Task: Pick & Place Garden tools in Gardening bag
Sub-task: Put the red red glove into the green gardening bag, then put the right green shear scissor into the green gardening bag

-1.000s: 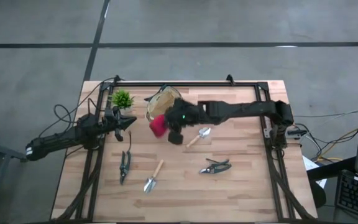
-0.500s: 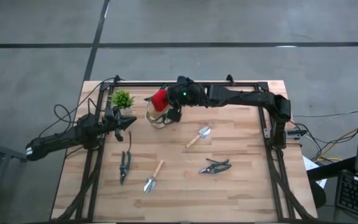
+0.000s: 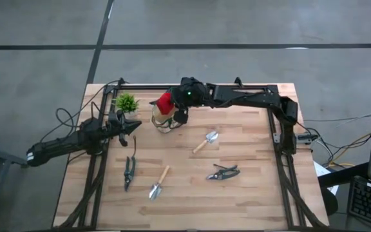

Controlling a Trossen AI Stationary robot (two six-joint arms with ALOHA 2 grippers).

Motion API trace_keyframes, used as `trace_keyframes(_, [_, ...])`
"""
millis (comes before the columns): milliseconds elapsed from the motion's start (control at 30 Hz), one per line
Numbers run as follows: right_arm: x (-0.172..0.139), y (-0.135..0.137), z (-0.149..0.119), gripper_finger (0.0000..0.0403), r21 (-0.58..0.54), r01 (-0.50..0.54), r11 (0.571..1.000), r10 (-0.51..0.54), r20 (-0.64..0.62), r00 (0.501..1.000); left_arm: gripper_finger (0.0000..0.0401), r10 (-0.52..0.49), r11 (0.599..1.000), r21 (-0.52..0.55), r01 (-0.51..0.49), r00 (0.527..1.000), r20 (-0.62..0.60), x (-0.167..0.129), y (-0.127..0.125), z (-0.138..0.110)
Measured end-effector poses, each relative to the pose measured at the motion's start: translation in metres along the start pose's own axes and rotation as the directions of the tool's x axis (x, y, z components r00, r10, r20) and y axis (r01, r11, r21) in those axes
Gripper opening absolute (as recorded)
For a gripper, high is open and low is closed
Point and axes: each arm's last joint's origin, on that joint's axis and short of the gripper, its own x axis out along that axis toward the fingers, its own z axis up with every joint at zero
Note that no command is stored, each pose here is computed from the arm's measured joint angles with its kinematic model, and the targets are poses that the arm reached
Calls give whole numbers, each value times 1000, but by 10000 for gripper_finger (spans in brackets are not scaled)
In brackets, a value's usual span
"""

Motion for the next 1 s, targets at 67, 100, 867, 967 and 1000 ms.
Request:
trace_keyframes(67, [7,2,-5,13,-28,-7,1000,6,-25,1000,5,1,1000,0,-1,1000,1,0,0,0])
trace_keyframes(100, [9,2,-5,13,-27,-7,1000,6,-25,1000,5,0,1000,0,0,1000,0,0,0,0])
trace_keyframes(867, [21,2,-11,123,76,28,997,-26,-31,999,5,1,1000,0,-1,1000,0,0,0,0])
trace_keyframes(967, [17,1,-8,152,110,45,993,-42,-30,999,5,1,1000,0,-1,1000,0,0,0,0])
trace_keyframes(1000, [14,1,-8,160,121,45,992,-41,-32,999,5,0,1000,0,0,1000,0,0,0,0])
